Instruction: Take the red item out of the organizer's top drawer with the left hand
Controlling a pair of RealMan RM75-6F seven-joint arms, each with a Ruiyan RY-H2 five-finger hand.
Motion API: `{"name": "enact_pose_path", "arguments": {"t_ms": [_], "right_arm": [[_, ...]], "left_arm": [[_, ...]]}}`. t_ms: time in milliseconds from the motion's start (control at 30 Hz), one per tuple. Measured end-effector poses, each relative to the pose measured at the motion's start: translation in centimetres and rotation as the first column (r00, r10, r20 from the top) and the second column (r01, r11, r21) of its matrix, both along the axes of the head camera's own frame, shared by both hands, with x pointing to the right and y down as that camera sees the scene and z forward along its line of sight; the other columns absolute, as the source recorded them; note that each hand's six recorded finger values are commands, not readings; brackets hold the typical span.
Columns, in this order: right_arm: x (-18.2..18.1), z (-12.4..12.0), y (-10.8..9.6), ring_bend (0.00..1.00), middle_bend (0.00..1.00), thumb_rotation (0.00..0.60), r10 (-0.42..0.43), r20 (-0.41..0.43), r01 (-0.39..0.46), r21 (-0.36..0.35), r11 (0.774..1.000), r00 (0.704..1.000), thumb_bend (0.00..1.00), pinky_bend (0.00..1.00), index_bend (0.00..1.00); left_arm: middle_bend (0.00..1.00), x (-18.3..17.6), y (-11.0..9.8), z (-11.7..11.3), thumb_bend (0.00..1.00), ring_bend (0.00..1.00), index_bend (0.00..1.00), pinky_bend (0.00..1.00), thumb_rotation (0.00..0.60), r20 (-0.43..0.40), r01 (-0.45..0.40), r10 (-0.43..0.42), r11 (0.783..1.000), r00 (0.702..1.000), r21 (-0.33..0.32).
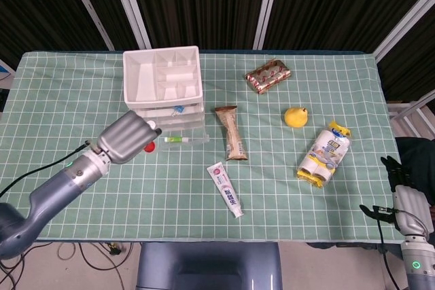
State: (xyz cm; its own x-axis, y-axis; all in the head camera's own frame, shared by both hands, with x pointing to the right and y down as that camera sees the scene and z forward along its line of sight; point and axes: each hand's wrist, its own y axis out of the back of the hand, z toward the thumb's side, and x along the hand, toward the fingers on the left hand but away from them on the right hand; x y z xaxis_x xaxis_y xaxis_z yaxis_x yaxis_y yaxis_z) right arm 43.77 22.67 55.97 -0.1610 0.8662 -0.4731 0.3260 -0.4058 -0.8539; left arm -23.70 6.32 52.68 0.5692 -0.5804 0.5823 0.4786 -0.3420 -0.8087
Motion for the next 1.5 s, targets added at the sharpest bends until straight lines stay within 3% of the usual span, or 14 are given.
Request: {"name": "enact_pose_path", "arguments": {"t_ms": [233,433,1033,1233,1500], "right_arm": [[0.0,-0.1,0.0,0.00,0.00,0.600,0.000,-0.005,0.001,0.005,1.000,1.000,0.06,0.23,0.00],[0.0,-0.1,0.1,0.00,0.00,0.600,-0.001,-0.007,0.001,0.006,1.000,1.000,0.06,0.23,0.00],[0.1,-0.2,0.1,0.00,0.00,0.600,0.001,-0.005,-0.001,0.007,1.000,1.000,0.06,0.23,0.00],[0.1,-0.2,0.1,0.00,0.00,0.600,0.001,-0.006,-0.001,0.008,1.000,1.000,0.06,0.23,0.00],[0.1,-0.1,0.1,0.00,0.00,0.600,0.001,-0.007,-0.001,0.008,1.000,1.000,0.06,0.23,0.00]], "left_arm": [[1.00,-4.7,6.0,1.6,0.36,1.00,0.58,1.00,0.600,0.042,0.016,-0.012,0.996,0.999,-0.083],[1.00,-5.2,7.9,4.3,0.36,1.00,0.58,1.00,0.600,0.053,-0.007,0.013,0.994,0.999,-0.110],[1.00,-4.3,11.4,14.1,0.34,1.00,0.58,1.00,0.600,0.135,-0.036,0.056,0.989,0.989,-0.147],[1.00,-4.3,11.6,16.0,0.32,1.00,0.57,1.00,0.600,0.158,-0.014,0.040,0.987,0.987,-0.159],[1.00,-4.5,11.7,16.7,0.17,1.00,0.50,1.00,0.600,0.178,-0.003,0.032,0.987,0.984,-0.163]]}}
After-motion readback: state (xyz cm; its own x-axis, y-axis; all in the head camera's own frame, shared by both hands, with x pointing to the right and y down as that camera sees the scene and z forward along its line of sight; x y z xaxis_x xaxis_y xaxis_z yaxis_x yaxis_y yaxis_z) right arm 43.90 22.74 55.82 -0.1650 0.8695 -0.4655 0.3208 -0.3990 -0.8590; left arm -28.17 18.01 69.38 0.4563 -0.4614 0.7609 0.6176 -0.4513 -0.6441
